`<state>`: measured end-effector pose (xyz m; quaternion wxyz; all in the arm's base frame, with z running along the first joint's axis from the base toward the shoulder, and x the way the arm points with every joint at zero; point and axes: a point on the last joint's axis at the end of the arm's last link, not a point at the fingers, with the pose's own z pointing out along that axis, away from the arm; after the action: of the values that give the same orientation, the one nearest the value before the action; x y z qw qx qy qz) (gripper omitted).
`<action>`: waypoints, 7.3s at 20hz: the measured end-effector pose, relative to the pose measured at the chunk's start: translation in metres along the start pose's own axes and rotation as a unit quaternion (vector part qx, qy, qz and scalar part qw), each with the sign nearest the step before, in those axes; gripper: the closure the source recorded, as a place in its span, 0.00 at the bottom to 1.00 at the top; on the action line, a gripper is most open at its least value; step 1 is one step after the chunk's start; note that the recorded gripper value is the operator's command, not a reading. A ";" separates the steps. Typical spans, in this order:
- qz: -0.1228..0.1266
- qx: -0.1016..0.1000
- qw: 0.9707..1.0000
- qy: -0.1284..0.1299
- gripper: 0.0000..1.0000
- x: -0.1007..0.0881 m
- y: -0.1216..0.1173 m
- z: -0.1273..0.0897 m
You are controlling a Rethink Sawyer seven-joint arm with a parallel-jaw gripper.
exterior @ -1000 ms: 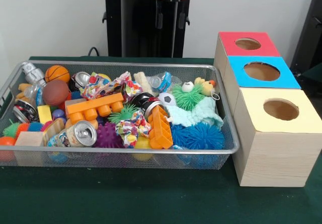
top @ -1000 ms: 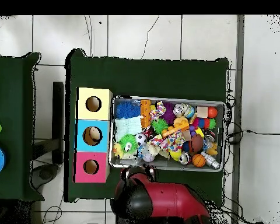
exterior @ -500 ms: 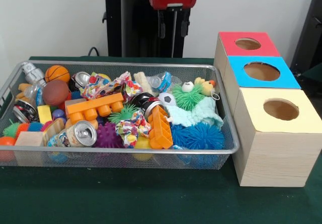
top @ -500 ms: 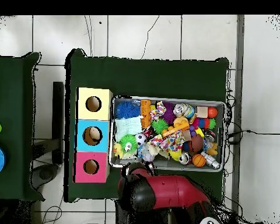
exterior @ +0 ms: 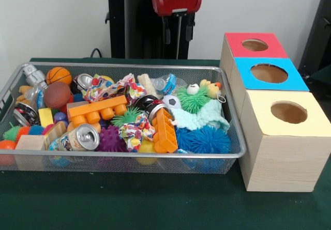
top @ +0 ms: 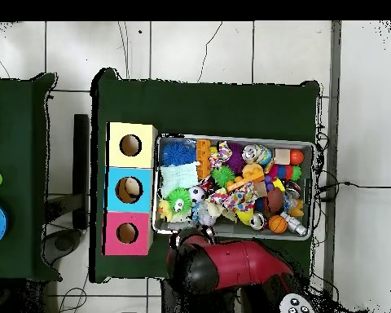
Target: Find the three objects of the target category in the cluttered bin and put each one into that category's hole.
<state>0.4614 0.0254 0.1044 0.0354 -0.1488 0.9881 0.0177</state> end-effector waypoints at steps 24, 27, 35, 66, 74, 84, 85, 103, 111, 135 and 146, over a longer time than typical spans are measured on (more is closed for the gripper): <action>-0.078 -0.030 0.996 -0.021 0.00 0.002 0.050 0.045; -0.081 -0.030 0.996 -0.029 0.00 -0.005 0.052 0.049; -0.077 -0.020 0.996 -0.048 0.00 -0.032 0.040 0.059; -0.066 -0.059 0.996 -0.019 0.00 -0.009 0.040 0.098; -0.068 -0.087 0.994 -0.024 0.00 -0.006 0.044 0.108; -0.081 -0.101 0.991 -0.045 0.00 -0.005 0.046 0.121; -0.084 -0.101 0.990 -0.046 0.00 -0.005 0.045 0.121; -0.128 -0.089 0.986 -0.053 0.00 -0.004 0.045 0.137; -0.144 -0.086 0.983 -0.068 0.00 -0.002 0.045 0.139; -0.113 -0.116 0.983 -0.091 1.00 -0.036 0.043 0.078; -0.117 -0.100 0.984 -0.092 1.00 -0.057 0.039 0.021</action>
<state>0.5057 0.0805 0.0885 0.1127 -0.2644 0.9496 0.1253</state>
